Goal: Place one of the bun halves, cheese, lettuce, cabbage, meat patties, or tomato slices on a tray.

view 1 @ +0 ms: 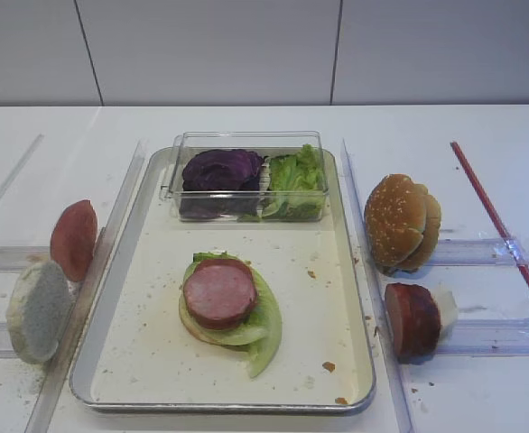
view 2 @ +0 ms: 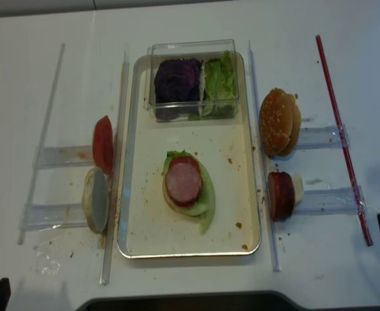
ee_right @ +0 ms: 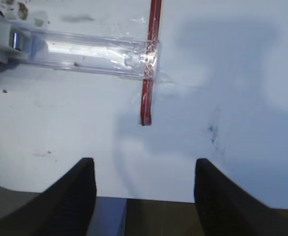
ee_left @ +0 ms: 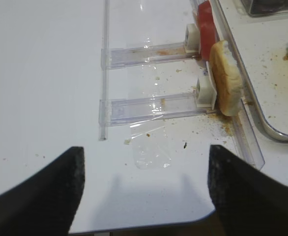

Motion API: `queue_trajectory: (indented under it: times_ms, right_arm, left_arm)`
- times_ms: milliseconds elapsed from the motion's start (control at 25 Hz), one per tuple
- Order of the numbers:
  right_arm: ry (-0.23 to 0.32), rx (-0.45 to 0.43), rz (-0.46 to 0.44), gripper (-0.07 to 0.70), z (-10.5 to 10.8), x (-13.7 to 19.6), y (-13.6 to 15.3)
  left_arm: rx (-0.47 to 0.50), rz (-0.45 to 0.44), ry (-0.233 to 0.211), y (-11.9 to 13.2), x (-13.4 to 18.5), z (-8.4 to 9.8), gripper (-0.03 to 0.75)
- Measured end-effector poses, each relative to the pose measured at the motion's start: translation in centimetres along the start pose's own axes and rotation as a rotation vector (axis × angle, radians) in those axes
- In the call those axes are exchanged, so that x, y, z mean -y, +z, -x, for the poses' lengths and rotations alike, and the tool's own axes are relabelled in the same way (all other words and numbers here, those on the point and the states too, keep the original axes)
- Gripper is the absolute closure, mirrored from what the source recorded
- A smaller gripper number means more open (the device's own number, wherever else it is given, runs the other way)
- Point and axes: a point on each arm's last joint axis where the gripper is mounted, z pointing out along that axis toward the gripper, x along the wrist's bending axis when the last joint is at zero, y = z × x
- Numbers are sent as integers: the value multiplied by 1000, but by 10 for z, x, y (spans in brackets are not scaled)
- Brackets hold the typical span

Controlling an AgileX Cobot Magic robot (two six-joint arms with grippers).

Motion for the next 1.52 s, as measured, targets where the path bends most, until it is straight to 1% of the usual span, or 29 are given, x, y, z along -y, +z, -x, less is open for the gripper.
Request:
queue_trajectory:
  times_ms: [280,400,560,880,1080,1520]
  right_arm:
    - [18,0,44,185,0,32,8]
    - [31,0,81,185,-1,44,11]
    - [49,-11,186,185,-1,55,1]
    - [52,-14,387,185,-2,77,-18]
    - [54,-15,493,185,-2,92,-24]
    - [62,-20,657,185,-2,113,-33]
  left_arm:
    - [0,0,0,0,0,0,235]
    - [0,0,0,0,0,0,235]
    - [0,0,0,0,0,0,235]
    - [0,0,0,0,0,0,235]
    - [0,0,0,0,0,0,235]
    - [0,0,0,0,0,0,235]
